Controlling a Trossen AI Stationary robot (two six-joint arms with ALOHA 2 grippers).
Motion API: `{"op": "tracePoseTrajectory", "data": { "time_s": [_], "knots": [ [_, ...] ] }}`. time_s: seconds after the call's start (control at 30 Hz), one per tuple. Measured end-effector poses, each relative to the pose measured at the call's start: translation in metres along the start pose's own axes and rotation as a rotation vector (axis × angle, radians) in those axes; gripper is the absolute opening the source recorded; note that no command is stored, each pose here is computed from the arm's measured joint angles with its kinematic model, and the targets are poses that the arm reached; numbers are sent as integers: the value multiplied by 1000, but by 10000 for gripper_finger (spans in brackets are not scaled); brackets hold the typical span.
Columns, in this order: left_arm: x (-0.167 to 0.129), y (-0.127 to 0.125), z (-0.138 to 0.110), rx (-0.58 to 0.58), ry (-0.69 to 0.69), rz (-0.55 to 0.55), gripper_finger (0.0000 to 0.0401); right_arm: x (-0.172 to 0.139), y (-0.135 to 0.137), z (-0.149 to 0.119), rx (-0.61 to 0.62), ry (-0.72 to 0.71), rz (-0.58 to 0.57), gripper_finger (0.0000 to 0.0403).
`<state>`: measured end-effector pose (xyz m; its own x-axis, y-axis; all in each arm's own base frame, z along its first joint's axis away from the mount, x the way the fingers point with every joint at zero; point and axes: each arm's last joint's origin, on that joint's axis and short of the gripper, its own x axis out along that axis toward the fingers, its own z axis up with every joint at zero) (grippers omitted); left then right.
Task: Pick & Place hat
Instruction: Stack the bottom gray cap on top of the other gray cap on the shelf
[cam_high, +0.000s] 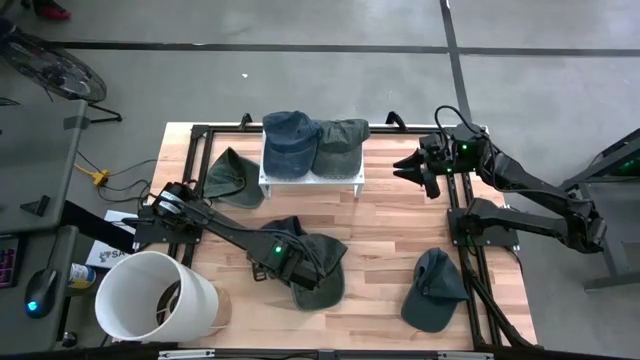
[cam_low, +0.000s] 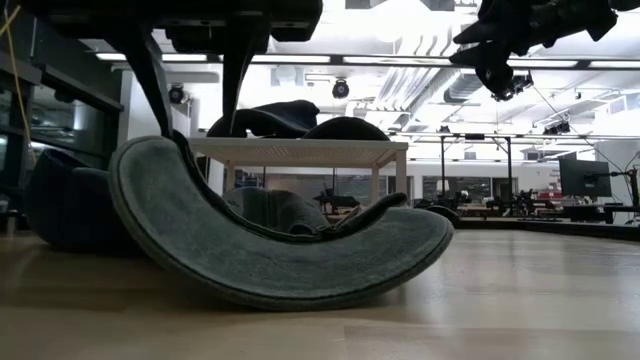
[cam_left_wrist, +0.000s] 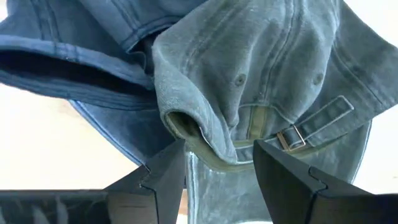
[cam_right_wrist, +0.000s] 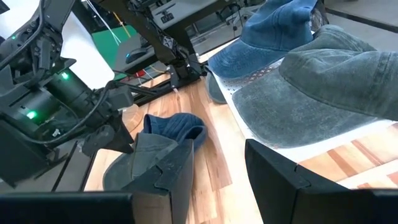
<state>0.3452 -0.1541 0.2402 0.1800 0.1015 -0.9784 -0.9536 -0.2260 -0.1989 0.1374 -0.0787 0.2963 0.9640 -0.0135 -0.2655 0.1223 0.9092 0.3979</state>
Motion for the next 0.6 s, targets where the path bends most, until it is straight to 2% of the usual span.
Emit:
{"op": "tracePoseTrajectory", "data": {
  "time_s": [0.27,0.47,0.6],
  "knots": [
    [-6,0,-6,-20,34,-22,184,0,0,-2,-24,16,-4,138],
    [-7,5,-7,-63,27,17,184,0,-1,-2,-23,18,-5,138],
    [5,6,-10,-61,-8,56,184,0,-1,-2,-29,20,-4,138]
  ]
}}
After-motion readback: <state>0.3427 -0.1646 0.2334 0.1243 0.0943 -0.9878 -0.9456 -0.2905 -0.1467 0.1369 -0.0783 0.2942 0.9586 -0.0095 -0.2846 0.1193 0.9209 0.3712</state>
